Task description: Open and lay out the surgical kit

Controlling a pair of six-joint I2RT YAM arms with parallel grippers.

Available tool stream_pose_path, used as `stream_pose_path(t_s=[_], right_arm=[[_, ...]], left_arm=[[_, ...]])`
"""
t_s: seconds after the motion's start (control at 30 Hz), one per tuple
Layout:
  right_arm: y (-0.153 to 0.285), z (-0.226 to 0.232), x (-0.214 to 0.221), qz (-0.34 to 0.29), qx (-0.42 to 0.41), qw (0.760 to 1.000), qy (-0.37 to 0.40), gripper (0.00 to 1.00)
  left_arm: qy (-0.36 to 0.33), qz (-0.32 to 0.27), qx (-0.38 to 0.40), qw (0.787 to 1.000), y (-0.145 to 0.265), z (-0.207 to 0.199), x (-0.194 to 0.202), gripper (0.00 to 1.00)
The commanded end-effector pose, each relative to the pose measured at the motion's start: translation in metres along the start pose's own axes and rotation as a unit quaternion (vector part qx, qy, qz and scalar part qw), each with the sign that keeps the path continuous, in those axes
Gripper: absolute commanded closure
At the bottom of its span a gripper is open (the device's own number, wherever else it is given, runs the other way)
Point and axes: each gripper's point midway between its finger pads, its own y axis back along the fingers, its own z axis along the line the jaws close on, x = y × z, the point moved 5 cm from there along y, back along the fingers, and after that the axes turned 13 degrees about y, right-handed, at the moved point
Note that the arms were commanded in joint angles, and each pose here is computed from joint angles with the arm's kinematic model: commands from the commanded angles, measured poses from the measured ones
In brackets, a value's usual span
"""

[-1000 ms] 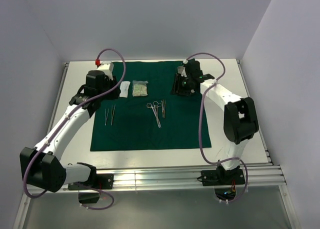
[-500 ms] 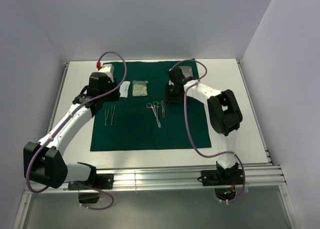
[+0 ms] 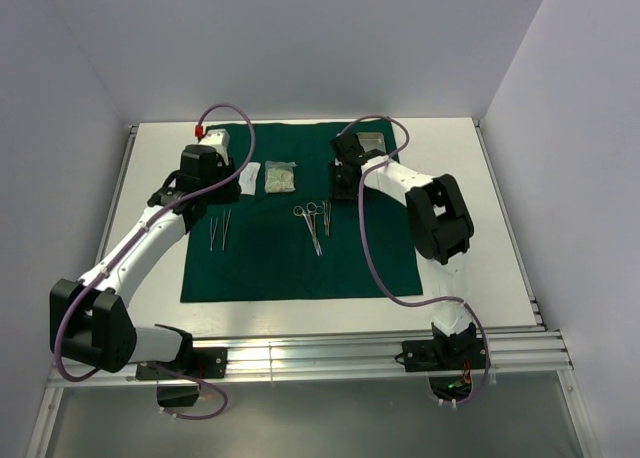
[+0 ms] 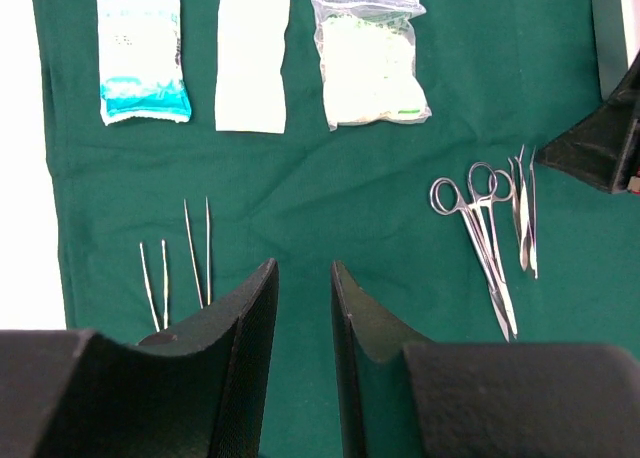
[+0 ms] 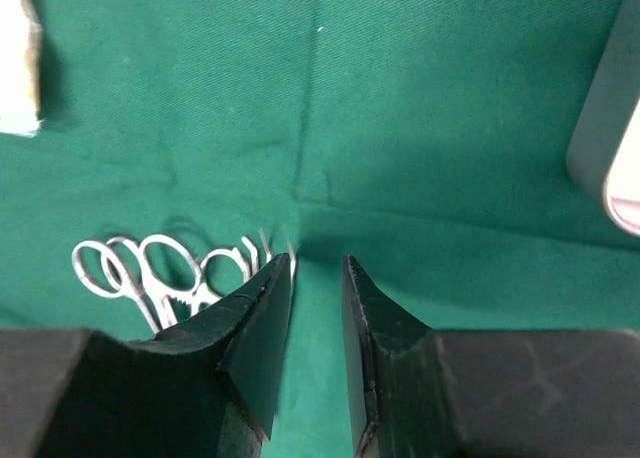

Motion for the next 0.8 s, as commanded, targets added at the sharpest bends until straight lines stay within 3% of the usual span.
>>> stream_pose_path(t_s=[0.0, 0.77], right_arm=[[0.000, 0.002, -0.016, -0.022, 0.007, 1.000, 0.007, 0.66], [0.004, 0.011, -0.014, -0.018, -0.005, 1.000, 0.008, 0.69]], left_arm=[[0.006, -0.020, 0.010, 1.000, 0.000, -0.007, -0.011, 0.68], [0.009, -0.012, 0.006, 1.000, -0.004, -0.005, -0.006, 0.68]])
